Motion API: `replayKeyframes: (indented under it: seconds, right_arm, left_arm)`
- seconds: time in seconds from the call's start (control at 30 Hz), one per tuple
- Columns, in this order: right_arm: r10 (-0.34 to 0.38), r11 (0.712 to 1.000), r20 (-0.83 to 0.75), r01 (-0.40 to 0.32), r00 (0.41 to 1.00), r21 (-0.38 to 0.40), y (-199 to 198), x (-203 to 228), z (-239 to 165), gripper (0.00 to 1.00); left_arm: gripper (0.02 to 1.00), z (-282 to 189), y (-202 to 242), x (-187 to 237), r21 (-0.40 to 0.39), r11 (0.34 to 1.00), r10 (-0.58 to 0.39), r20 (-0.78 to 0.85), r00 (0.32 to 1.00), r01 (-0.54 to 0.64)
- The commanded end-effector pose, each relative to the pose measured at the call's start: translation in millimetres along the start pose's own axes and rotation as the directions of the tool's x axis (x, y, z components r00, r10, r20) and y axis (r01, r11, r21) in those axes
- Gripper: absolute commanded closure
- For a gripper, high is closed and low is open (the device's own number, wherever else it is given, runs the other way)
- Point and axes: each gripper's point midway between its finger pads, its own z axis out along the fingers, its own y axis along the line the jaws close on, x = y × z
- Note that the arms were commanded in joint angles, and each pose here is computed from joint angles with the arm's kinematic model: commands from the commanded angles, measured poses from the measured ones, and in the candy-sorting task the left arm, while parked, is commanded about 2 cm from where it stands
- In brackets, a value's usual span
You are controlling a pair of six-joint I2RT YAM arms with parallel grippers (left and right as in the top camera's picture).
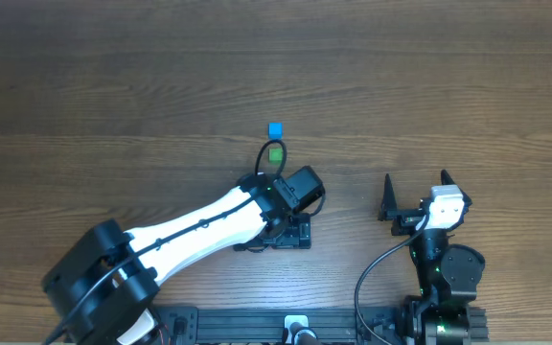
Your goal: Stack Cubes
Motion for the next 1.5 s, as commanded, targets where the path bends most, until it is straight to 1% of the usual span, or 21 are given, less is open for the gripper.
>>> replayKeyframes:
  seconds: [0.03, 0.1, 0.2, 0.3, 0.43, 0.47, 0.53, 0.67, 0.73, 0.77, 0.83, 0.87, 0.93, 0.97, 1.0, 1.37, 1.5]
  right_arm:
    - [0.003, 1.0, 0.0, -0.003, 1.0, -0.01, 1.4, 1.4, -0.2, 0.009]
    - [0.003, 1.0, 0.0, -0.003, 1.0, -0.01, 1.4, 1.4, -0.2, 0.007]
    - [0.003, 1.0, 0.0, -0.003, 1.0, -0.01, 1.4, 1.4, -0.2, 0.007]
    - [0.003, 1.0, 0.0, -0.003, 1.0, -0.01, 1.4, 1.4, -0.2, 0.009]
    - [0.003, 1.0, 0.0, -0.003, 1.0, -0.01, 1.4, 1.4, -0.2, 0.009]
    - [0.003, 1.0, 0.0, -0.003, 1.0, -0.01, 1.4, 1.4, -0.2, 0.007]
    - [0.003, 1.0, 0.0, -0.003, 1.0, -0.01, 1.4, 1.4, -0.2, 0.007]
    - [0.003, 1.0, 0.0, -0.003, 1.0, -0.01, 1.4, 1.4, -0.2, 0.009]
    - [0.003, 1.0, 0.0, -0.003, 1.0, -0.01, 1.4, 1.4, -0.2, 0.007]
    - [0.003, 1.0, 0.0, -0.003, 1.0, -0.01, 1.4, 1.4, -0.2, 0.007]
    - [0.003, 1.0, 0.0, -0.003, 1.0, -0.01, 1.4, 1.4, -0.2, 0.009]
    - [0.003, 1.0, 0.0, -0.003, 1.0, -0.01, 1.4, 1.4, -0.2, 0.009]
    - [0.003, 1.0, 0.0, -0.003, 1.0, -0.01, 1.4, 1.4, -0.2, 0.007]
    - [0.003, 1.0, 0.0, -0.003, 1.0, -0.01, 1.4, 1.4, -0.2, 0.009]
    - [0.003, 1.0, 0.0, -0.003, 1.0, -0.01, 1.4, 1.4, -0.2, 0.007]
    - [0.003, 1.0, 0.0, -0.003, 1.0, -0.01, 1.4, 1.4, -0.2, 0.007]
    - [0.003, 1.0, 0.0, -0.003, 1.0, -0.01, 1.3, 1.4, -0.2, 0.009]
  left_arm:
    - [0.018, 12.9, 7.3, 0.5, -0.054, 0.999, -0.004, -0.004, 1.0, 0.004]
    - [0.02, 14.2, 7.7, 0.9, -0.058, 0.998, -0.003, -0.007, 1.0, 0.002]
    - [0.025, 14.7, 6.5, 1.0, -0.059, 0.997, 0.053, -0.003, 0.999, -0.053]
    - [0.027, 15.4, 7.6, 1.7, -0.065, 0.996, 0.059, -0.003, 0.998, -0.059]
    - [0.058, 17.4, 9.6, 2.9, -0.072, 0.995, 0.068, -0.003, 0.998, -0.068]
    - [0.058, 19.2, 9.4, 2.9, -0.067, 0.994, 0.087, -0.002, 0.996, -0.087]
    - [0.047, 22.8, 9.1, 2.3, -0.06, 0.994, 0.089, 0.005, 0.996, -0.089]
    - [0.056, 26.6, 10.0, 0.0, -0.058, 0.994, 0.094, 0.02, 0.995, -0.093]
    - [0.097, 26.9, 11.0, -0.8, -0.063, 0.994, 0.096, 0.025, 0.995, -0.095]
    - [0.165, 26.9, 12.0, -1.8, -0.069, 0.993, 0.098, 0.031, 0.995, -0.096]
    - [0.251, 26.9, 11.9, -1.8, -0.069, 0.993, 0.098, 0.031, 0.995, -0.096]
    - [0.279, 27.0, 12.0, -1.8, -0.069, 0.993, 0.098, 0.031, 0.995, -0.096]
    - [0.299, 27.7, 12.3, -1.7, -0.071, 0.993, 0.098, 0.029, 0.995, -0.095]
    - [0.367, 28.8, 12.2, -1.8, -0.072, 0.993, 0.098, 0.028, 0.995, -0.095]
    - [0.397, 30.0, 12.2, -1.9, -0.074, 0.993, 0.097, 0.027, 0.995, -0.095]
    - [0.421, 34.5, 6.0, -6.4, -0.055, 0.995, 0.091, 0.042, 0.995, -0.088]
    - [0.494, 34.5, 6.1, -6.2, -0.055, 0.995, 0.087, 0.041, 0.995, -0.085]
